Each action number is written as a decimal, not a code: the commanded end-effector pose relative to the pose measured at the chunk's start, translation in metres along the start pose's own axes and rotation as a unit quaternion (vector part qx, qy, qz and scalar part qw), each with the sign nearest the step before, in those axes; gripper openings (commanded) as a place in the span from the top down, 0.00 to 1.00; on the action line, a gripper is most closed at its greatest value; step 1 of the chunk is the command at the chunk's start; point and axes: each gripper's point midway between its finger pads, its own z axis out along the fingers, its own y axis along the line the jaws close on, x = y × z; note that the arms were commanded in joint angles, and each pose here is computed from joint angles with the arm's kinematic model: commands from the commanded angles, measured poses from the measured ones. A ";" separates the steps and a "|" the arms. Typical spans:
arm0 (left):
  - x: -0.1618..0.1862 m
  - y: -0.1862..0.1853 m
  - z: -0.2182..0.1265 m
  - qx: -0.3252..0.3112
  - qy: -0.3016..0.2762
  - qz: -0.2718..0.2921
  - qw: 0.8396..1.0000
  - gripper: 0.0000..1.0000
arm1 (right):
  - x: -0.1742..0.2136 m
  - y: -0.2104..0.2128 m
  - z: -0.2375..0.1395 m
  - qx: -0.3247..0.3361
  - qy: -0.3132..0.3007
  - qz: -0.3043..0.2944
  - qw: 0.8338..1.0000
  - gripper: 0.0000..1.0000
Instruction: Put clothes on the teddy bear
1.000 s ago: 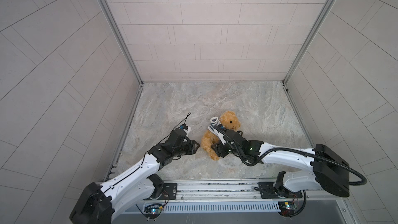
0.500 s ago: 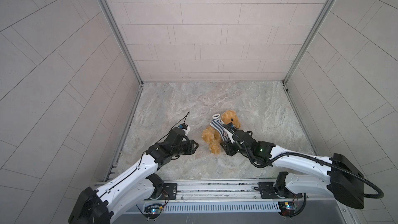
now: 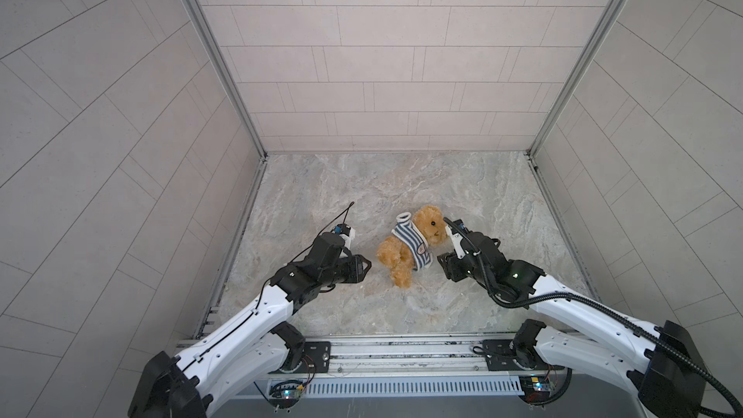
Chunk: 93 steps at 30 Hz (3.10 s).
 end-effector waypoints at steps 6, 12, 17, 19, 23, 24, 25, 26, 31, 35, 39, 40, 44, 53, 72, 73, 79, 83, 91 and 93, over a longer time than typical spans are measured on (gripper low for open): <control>-0.062 -0.025 -0.007 -0.015 -0.036 0.055 0.998 0.60 | -0.005 0.017 0.000 -0.037 -0.003 0.011 0.999 0.34; -0.072 -0.032 0.029 -0.008 0.005 0.070 0.998 0.62 | 0.004 0.018 0.010 -0.041 -0.004 0.021 0.999 0.30; -0.063 -0.040 0.051 0.000 0.032 0.080 0.996 0.63 | 0.016 0.012 0.019 -0.033 0.005 0.024 0.999 0.28; -0.053 -0.045 0.057 0.000 0.046 0.093 0.995 0.64 | 0.019 0.009 0.023 -0.031 0.011 0.026 0.999 0.28; -0.031 -0.045 0.067 -0.008 0.067 0.101 0.993 0.65 | 0.021 0.004 0.032 -0.024 0.015 0.028 0.999 0.29; -0.026 -0.045 0.069 -0.009 0.071 0.101 0.992 0.65 | 0.021 0.003 0.036 -0.026 0.018 0.030 0.999 0.28; -0.022 -0.046 0.070 -0.008 0.073 0.101 0.992 0.65 | 0.020 0.001 0.040 -0.026 0.021 0.032 0.999 0.29; -0.018 -0.047 0.072 -0.006 0.076 0.101 0.992 0.65 | 0.019 -0.001 0.043 -0.026 0.023 0.034 0.999 0.29; 0.003 -0.057 0.080 0.008 0.083 0.098 0.992 0.66 | 0.003 -0.001 0.059 -0.032 0.032 0.029 0.999 0.30; 0.015 -0.074 0.084 0.031 0.076 0.094 0.992 0.66 | -0.021 0.008 0.050 -0.045 0.033 0.029 0.998 0.30; 0.025 -0.091 0.086 0.066 0.065 0.079 0.993 0.66 | -0.030 0.012 0.030 -0.050 0.022 0.026 0.998 0.30; 0.027 -0.093 0.087 0.073 0.065 0.075 0.992 0.66 | -0.032 0.013 0.025 -0.053 0.013 0.021 0.998 0.30; 0.033 -0.089 0.085 0.077 0.061 0.067 0.993 0.66 | -0.035 0.023 0.013 -0.069 -0.027 0.022 0.997 0.30; 0.036 -0.085 0.089 0.087 0.049 0.055 0.993 0.66 | -0.043 0.047 0.022 -0.107 -0.048 0.050 0.992 0.30; 0.037 -0.053 0.056 0.066 0.024 0.027 0.997 0.67 | 0.006 0.054 0.084 -0.091 0.007 0.082 0.992 0.40; 0.033 -0.051 0.051 0.065 0.019 0.027 0.997 0.67 | 0.010 0.054 0.084 -0.089 0.011 0.080 0.993 0.40; -0.002 -0.056 0.026 0.068 -0.014 0.032 0.997 0.70 | 0.029 0.056 0.085 -0.088 0.030 0.072 0.993 0.45; -0.016 -0.071 0.026 0.074 -0.014 0.041 0.996 0.77 | 0.037 0.059 0.086 -0.089 0.042 0.071 0.993 0.55; -0.025 -0.076 0.044 0.063 -0.001 0.028 0.998 0.89 | 0.043 0.071 0.090 -0.096 0.050 0.067 0.992 0.60; -0.026 -0.070 0.046 0.046 -0.002 0.023 0.999 0.91 | 0.044 0.073 0.091 -0.098 0.053 0.065 0.992 0.60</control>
